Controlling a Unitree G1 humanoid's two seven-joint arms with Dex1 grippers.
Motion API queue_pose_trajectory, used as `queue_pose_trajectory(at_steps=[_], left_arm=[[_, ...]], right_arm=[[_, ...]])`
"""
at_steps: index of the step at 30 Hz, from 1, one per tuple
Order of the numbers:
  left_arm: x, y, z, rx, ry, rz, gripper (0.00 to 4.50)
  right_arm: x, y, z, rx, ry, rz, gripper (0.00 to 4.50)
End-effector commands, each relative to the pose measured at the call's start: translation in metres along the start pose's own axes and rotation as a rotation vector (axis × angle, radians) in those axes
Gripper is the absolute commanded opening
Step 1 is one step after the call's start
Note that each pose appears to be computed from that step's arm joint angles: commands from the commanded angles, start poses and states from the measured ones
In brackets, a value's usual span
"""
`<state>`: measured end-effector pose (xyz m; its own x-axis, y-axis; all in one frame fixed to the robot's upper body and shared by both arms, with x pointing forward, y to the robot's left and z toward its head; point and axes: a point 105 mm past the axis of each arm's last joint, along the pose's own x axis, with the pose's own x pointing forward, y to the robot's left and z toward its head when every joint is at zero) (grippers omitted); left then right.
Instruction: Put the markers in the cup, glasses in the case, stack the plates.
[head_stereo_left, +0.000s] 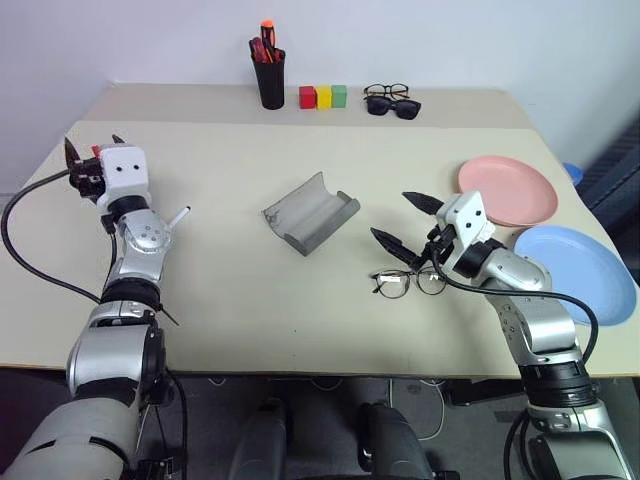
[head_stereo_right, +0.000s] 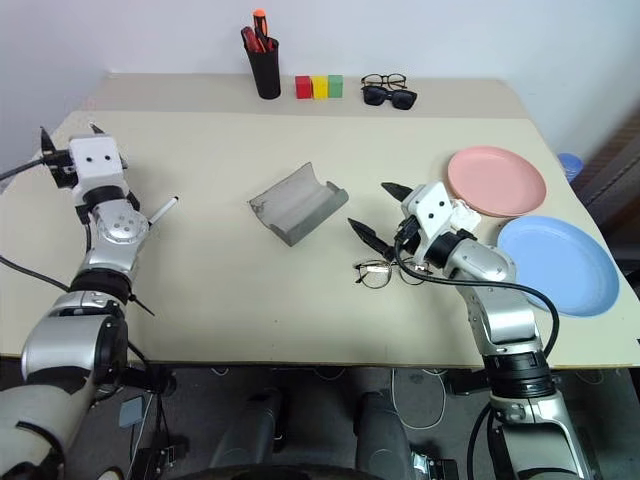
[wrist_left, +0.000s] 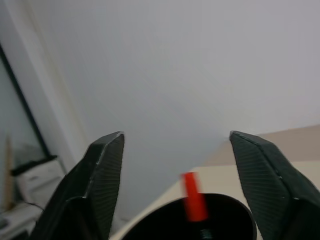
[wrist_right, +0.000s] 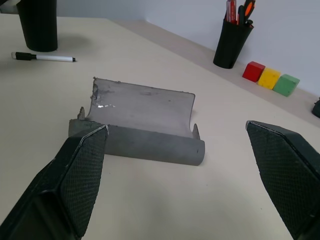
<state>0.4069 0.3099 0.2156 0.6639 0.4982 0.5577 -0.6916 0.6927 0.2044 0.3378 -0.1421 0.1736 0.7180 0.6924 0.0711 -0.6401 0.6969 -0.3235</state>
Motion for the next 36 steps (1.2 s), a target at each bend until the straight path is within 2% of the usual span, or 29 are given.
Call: queue_pose_trajectory(at_steps=[1,4,7,8,11,15,19,29,30,32,35,36], left_arm=[[0.007,-0.023,0.037,-0.166,-0.047,-0.178,3.12],[-0.015,-0.066,0.048,-0.119,0.039,-0.634,3.12],[-0.032,-0.071,0.033,-0.029,0.228,-0.875,3.12],[-0.036,-0.068,0.021,0.006,0.344,-0.923,3.12],[-0.044,-0.048,-0.016,0.051,0.688,-0.942,3.12],[-0.047,-0.030,-0.037,0.081,0.875,-0.902,3.12],[-0.051,-0.019,-0.055,0.094,0.996,-0.861,3.12],[-0.061,-0.026,-0.074,0.120,1.081,-0.851,3.12],[-0.062,-0.027,-0.075,0.108,1.089,-0.852,2.58],[-0.065,-0.030,-0.078,0.082,1.108,-0.850,1.85],[-0.068,-0.034,-0.079,0.056,1.124,-0.864,0.23],[-0.069,-0.035,-0.079,0.048,1.129,-0.868,0.05]], right_arm=[[-0.004,-0.007,0.010,-0.037,-0.034,-0.023,4.50],[-0.003,-0.006,0.008,-0.034,-0.035,-0.020,4.50],[-0.002,-0.005,0.006,-0.032,-0.036,-0.020,4.50],[-0.002,-0.005,0.005,-0.031,-0.037,-0.021,4.50],[-0.001,-0.003,0.004,-0.029,-0.042,-0.024,4.50],[-0.002,-0.003,0.004,-0.029,-0.044,-0.029,4.50],[-0.003,-0.003,0.004,-0.032,-0.045,-0.041,4.50],[-0.009,-0.004,0.003,-0.033,-0.039,-0.062,4.50],[-0.009,-0.004,0.003,-0.033,-0.038,-0.063,4.50],[-0.010,-0.005,0.003,-0.036,-0.036,-0.065,4.50],[-0.012,-0.006,0.003,-0.038,-0.032,-0.068,4.50],[-0.012,-0.006,0.003,-0.038,-0.032,-0.069,4.50]])
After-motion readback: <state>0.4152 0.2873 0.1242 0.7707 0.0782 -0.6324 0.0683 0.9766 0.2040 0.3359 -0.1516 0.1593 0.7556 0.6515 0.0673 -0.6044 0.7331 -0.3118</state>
